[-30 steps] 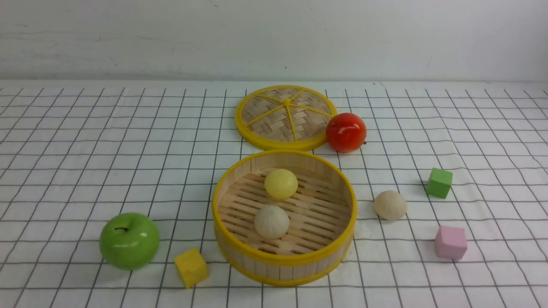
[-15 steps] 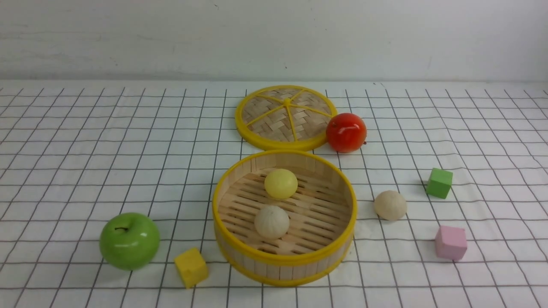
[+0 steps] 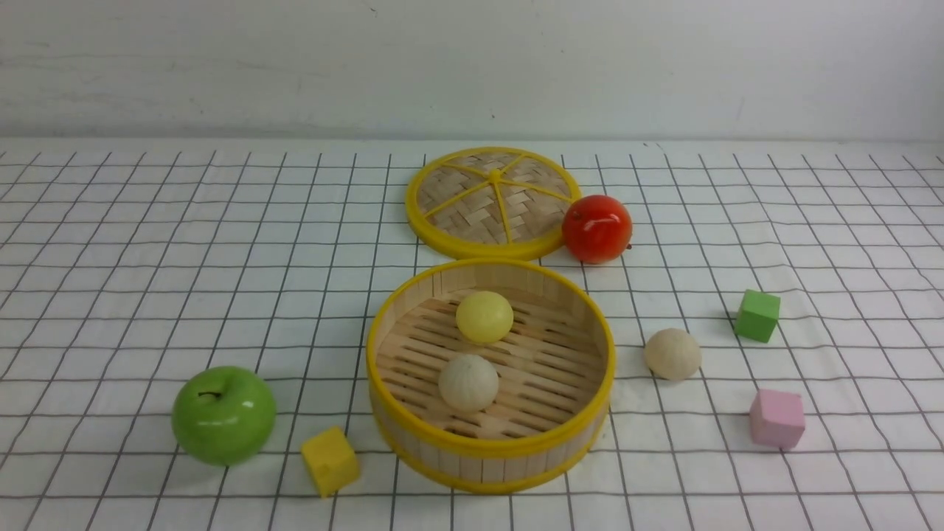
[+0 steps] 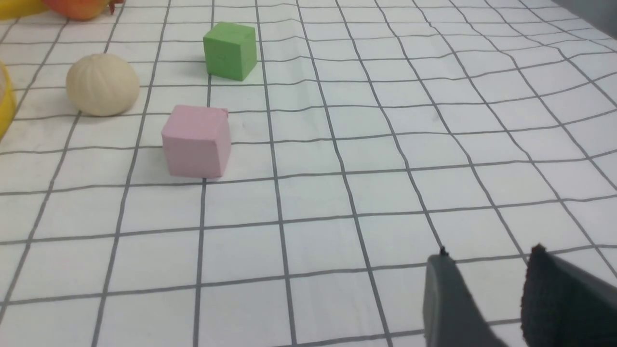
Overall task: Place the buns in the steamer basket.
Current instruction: Use the right arm to grab a steamed stuffed bun
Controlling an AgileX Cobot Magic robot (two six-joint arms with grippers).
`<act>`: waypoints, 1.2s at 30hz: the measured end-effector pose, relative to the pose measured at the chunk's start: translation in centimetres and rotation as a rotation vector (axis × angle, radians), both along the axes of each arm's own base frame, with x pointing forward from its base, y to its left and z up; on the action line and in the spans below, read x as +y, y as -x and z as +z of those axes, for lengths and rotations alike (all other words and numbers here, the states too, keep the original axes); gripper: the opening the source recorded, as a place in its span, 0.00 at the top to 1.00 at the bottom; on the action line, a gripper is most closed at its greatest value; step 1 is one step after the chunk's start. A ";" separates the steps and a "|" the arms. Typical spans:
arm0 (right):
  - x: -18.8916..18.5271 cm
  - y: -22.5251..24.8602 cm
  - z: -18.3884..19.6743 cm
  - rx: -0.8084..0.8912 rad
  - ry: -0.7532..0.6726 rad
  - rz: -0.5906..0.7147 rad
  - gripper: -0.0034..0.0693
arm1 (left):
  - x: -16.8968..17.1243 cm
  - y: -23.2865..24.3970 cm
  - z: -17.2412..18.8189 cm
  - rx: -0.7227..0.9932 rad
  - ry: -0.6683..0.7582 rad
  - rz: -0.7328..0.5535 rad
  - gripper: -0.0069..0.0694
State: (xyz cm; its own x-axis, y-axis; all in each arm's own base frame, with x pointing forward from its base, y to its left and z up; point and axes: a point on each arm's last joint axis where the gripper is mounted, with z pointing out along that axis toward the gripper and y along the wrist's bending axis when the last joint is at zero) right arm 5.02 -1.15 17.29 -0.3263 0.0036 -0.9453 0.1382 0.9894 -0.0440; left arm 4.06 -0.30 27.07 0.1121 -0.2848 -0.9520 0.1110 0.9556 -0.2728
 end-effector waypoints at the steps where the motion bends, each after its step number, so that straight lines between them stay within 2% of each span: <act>1: 0.0 0.0 0.0 0.000 0.000 0.000 0.62 | 0.0 0.0 -0.2 0.000 0.000 0.007 0.93; 3: 0.0 0.0 0.0 0.000 0.000 0.000 0.62 | 0.4 -0.9 -3.7 0.088 -0.008 0.085 0.93; 7: 0.0 0.0 0.0 0.000 0.000 0.000 0.62 | 0.7 -1.5 -7.7 0.238 -0.029 0.141 0.93; 12: 0.0 0.0 0.0 0.000 0.000 0.000 0.62 | 0.8 -1.2 -9.9 0.427 -0.040 0.152 0.93; 36: 0.0 0.0 0.0 0.000 0.000 0.000 0.62 | 0.8 -1.1 -10.2 0.458 -0.040 0.153 0.92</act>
